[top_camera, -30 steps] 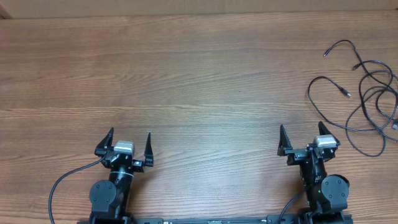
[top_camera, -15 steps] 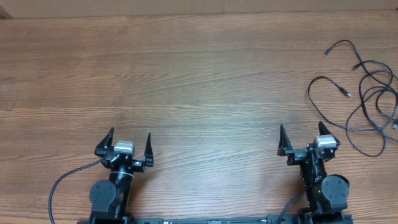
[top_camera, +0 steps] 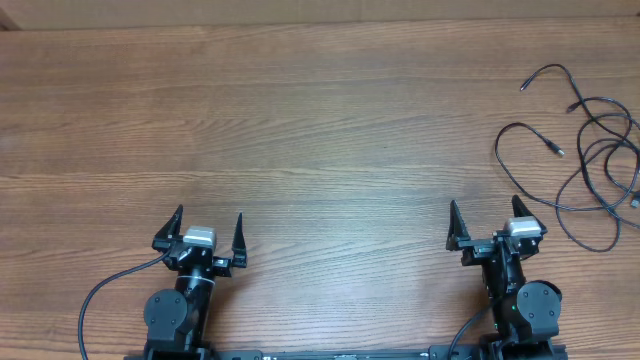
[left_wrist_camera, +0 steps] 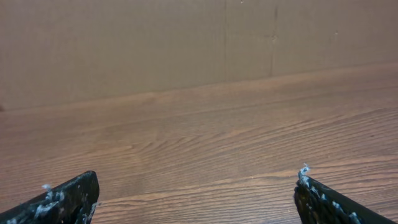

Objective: Untangle cables

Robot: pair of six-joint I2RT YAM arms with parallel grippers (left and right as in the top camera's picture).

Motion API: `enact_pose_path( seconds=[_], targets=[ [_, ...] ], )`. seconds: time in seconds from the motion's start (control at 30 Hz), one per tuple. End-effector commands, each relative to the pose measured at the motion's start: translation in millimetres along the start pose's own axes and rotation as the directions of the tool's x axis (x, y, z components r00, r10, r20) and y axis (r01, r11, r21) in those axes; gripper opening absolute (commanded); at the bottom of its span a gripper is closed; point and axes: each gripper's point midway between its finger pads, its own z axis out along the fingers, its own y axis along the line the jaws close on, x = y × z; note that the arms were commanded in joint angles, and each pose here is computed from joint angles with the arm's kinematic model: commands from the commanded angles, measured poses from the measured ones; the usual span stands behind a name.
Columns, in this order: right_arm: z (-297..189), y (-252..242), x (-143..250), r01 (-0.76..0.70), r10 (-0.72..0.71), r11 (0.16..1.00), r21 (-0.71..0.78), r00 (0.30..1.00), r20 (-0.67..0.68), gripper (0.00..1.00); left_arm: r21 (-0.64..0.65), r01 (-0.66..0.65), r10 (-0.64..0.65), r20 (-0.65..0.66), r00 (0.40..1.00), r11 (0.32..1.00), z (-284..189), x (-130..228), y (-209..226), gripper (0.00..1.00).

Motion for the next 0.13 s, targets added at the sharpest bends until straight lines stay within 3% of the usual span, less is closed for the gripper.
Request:
enact_pose_path(
  seconds=[0.0,0.1],
  targets=[
    [0.2,0.3,2.1,-0.002,0.002,1.000,-0.003,1.000,0.002,1.00,0.008,0.014,-0.014,0.005,1.000,1.000,-0.2,0.2,-0.6,1.00],
    [0.2,0.3,2.1,-0.003,0.003,1.000,-0.003,1.000,0.002,1.00,0.008,0.014,-0.014,0.005,1.000,1.000,-0.2,0.2,-0.6,1.00]
  ],
)
